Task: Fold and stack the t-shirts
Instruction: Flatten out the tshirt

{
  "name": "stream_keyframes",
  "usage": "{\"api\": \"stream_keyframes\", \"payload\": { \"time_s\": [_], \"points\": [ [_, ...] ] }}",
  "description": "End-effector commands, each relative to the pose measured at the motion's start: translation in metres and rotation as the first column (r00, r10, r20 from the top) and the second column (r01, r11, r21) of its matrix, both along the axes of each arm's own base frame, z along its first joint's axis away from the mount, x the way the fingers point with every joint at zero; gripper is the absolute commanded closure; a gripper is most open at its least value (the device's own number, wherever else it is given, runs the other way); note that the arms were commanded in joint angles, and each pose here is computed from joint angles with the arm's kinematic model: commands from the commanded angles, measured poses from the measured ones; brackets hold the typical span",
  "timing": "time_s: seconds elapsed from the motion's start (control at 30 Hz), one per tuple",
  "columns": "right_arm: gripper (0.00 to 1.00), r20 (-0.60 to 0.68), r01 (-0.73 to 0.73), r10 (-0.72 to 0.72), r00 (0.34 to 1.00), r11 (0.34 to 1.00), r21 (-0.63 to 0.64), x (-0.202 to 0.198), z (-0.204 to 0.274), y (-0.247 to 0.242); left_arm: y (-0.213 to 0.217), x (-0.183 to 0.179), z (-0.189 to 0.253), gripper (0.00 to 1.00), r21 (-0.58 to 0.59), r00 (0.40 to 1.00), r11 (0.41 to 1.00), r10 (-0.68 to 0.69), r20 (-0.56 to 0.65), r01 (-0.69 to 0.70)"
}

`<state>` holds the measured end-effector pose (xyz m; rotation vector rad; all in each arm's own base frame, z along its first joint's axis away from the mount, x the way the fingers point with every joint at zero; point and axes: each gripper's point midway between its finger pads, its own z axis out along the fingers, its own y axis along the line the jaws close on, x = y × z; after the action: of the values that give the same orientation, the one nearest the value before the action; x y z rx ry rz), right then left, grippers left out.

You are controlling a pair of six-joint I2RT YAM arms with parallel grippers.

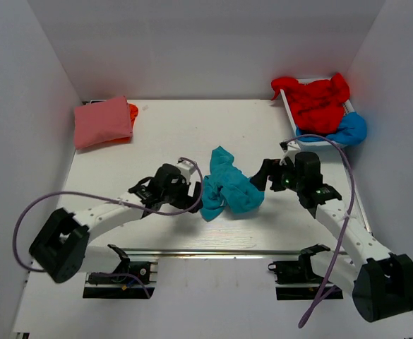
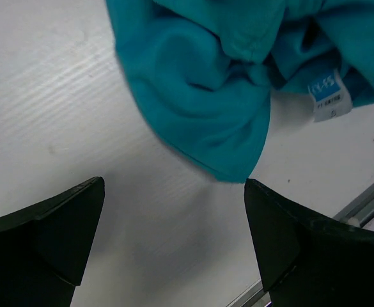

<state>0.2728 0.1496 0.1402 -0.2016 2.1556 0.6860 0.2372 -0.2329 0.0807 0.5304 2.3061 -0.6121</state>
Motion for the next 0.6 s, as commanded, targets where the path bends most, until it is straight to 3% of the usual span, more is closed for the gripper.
{"api": "stream_keyframes", "payload": {
  "time_s": [0.0,0.3,0.53,0.57],
  "points": [
    [0.1,0.054,-0.12,0.119,0.991,0.993,0.007,0.0,0.021,0.022,-0.035,-0.008,0.005,0.0,-0.08,0.988,0.985,-0.151,0.009,0.151],
    [0.15,0.025,-0.208,0.207,0.978,0.978,0.026,0.003,0.02,0.053,-0.063,-0.024,-0.019,0.05,-0.079,0.969,0.967,-0.246,-0.023,0.243],
    [0.19,0.004,-0.228,0.228,0.974,0.972,0.049,0.004,0.012,0.067,-0.061,-0.015,-0.046,0.18,0.041,0.983,0.983,-0.175,-0.051,0.177],
    [0.19,-0.003,-0.234,0.235,0.972,0.971,0.047,0.004,0.009,0.069,-0.059,-0.014,-0.049,0.28,0.045,0.985,0.986,-0.158,-0.061,0.161]
  ]
}}
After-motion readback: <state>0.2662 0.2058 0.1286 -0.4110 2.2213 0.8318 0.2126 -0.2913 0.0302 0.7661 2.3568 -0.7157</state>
